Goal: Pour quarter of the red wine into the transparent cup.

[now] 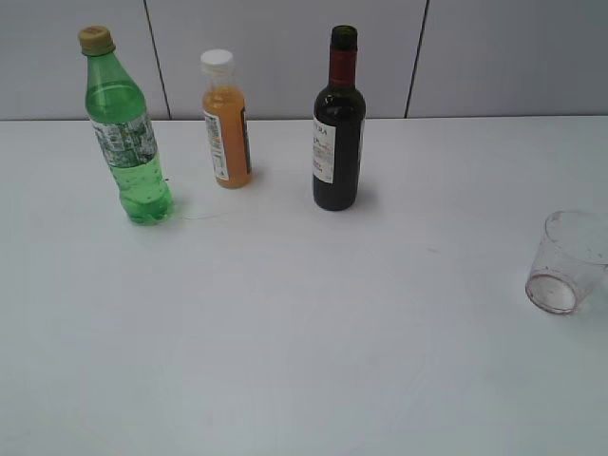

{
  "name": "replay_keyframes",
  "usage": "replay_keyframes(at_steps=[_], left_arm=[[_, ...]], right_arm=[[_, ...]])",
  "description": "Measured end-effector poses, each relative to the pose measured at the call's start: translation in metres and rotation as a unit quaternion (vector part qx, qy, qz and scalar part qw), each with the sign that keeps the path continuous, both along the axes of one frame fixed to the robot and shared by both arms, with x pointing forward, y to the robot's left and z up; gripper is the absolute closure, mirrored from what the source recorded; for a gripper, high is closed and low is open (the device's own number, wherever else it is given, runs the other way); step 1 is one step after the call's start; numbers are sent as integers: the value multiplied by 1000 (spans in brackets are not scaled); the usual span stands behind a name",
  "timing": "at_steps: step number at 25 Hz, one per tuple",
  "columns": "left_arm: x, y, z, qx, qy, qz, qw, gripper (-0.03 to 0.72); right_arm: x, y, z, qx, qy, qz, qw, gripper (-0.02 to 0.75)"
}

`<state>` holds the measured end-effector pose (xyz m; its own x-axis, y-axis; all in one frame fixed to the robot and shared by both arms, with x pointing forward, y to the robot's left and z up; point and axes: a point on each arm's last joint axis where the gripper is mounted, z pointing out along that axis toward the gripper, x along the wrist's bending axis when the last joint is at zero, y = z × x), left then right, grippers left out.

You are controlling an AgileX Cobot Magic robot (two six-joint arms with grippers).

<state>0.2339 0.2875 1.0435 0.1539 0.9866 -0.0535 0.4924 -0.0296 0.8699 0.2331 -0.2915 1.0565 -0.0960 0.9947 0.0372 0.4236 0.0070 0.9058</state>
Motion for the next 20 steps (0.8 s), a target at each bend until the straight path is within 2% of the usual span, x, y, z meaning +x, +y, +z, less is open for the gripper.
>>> replay_keyframes(at_steps=[9, 13, 20], left_arm=[[0, 0, 0, 0, 0, 0, 1000, 104], [0, 0, 0, 0, 0, 0, 1000, 104], [0, 0, 0, 0, 0, 0, 1000, 103]], right_arm=[[0, 0, 0, 1, 0, 0, 1000, 151], [0, 0, 2, 1, -7, 0, 1000, 89], [12, -1, 24, 8, -93, -8, 996, 59]])
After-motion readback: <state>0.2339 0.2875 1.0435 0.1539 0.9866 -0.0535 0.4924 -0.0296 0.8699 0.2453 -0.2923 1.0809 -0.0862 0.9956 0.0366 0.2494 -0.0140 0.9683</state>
